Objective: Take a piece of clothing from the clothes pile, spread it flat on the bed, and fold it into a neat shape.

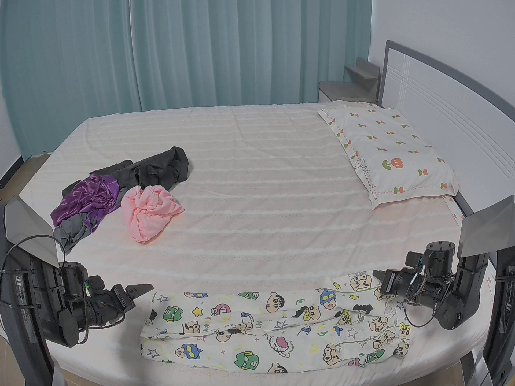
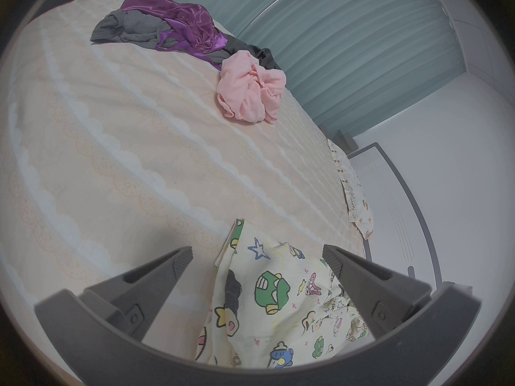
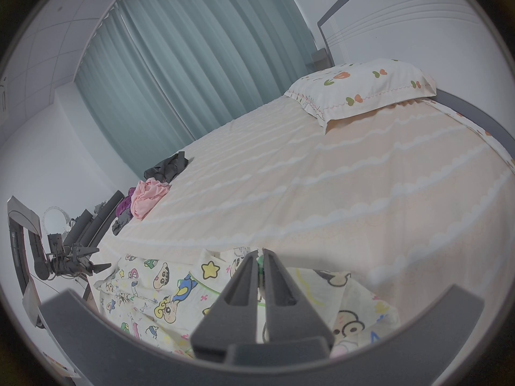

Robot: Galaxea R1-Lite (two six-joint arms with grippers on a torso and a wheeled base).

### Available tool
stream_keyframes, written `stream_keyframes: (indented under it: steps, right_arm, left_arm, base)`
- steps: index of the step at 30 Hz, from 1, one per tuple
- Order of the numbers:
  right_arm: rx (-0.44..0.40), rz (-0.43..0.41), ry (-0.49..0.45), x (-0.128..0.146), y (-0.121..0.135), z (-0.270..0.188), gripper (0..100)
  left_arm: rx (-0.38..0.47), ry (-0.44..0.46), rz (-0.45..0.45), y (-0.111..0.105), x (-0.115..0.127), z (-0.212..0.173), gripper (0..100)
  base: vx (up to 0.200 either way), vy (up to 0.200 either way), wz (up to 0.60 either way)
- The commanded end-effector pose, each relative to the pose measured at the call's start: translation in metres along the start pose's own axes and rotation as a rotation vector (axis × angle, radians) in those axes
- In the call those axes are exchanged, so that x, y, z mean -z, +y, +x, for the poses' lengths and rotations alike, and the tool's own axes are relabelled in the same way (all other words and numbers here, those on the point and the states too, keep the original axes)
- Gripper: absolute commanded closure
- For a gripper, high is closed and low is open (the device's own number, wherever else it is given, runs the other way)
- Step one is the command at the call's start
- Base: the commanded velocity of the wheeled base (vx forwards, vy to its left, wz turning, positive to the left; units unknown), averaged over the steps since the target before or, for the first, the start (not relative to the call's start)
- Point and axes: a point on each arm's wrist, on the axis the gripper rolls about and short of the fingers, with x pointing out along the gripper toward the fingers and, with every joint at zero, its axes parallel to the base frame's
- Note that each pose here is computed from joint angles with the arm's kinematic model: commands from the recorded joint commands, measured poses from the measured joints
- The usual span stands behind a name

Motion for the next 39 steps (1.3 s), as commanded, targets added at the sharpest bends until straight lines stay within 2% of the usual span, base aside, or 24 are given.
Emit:
stream_keyframes:
  steps: [1,9,11,15,19,24,29,33,39]
  right_arm:
    - [0.000,0.000,0.001,-0.002,0.000,0.005,0]
    - [0.030,0.000,-0.028,-0.009,0.005,-0.007,0]
    - [0.029,0.031,-0.035,-0.010,0.017,-0.027,0]
    - [-0.026,0.153,-0.033,-0.005,0.044,-0.051,0]
    - [-0.020,0.221,-0.035,0.004,0.058,-0.052,0]
    - [-0.005,0.284,-0.013,0.012,0.057,-0.055,0]
    - [-0.006,0.334,0.020,0.019,0.058,-0.053,0]
    - [-0.014,0.360,0.031,0.023,0.061,-0.051,0]
    - [-0.033,0.333,0.039,0.027,0.072,-0.056,0]
  left_arm:
    - [0.009,-0.012,0.008,-0.001,-0.001,0.000,0]
    - [0.010,-0.011,0.010,-0.001,-0.001,0.000,0]
    - [0.015,-0.002,0.017,-0.003,0.000,0.002,0]
    - [0.019,0.000,0.014,-0.006,0.001,0.001,0]
    - [0.017,0.015,0.010,-0.006,0.005,-0.001,0]
    - [0.020,0.026,0.013,-0.007,0.007,0.000,0]
    - [0.014,0.034,0.014,-0.007,0.009,-0.001,0]
    - [0.012,0.039,0.022,-0.007,0.010,-0.001,0]
    - [0.012,0.040,0.041,-0.008,0.011,-0.001,0]
  base:
    - [0.000,0.000,0.00]
    - [0.000,0.000,0.00]
    - [0.000,0.000,0.00]
    - [0.000,0.000,0.00]
    - [0.000,0.000,0.00]
    - [0.000,0.000,0.00]
    - [-0.200,0.000,0.00]
    - [-0.050,0.000,0.00]
    - [0.000,0.000,0.00]
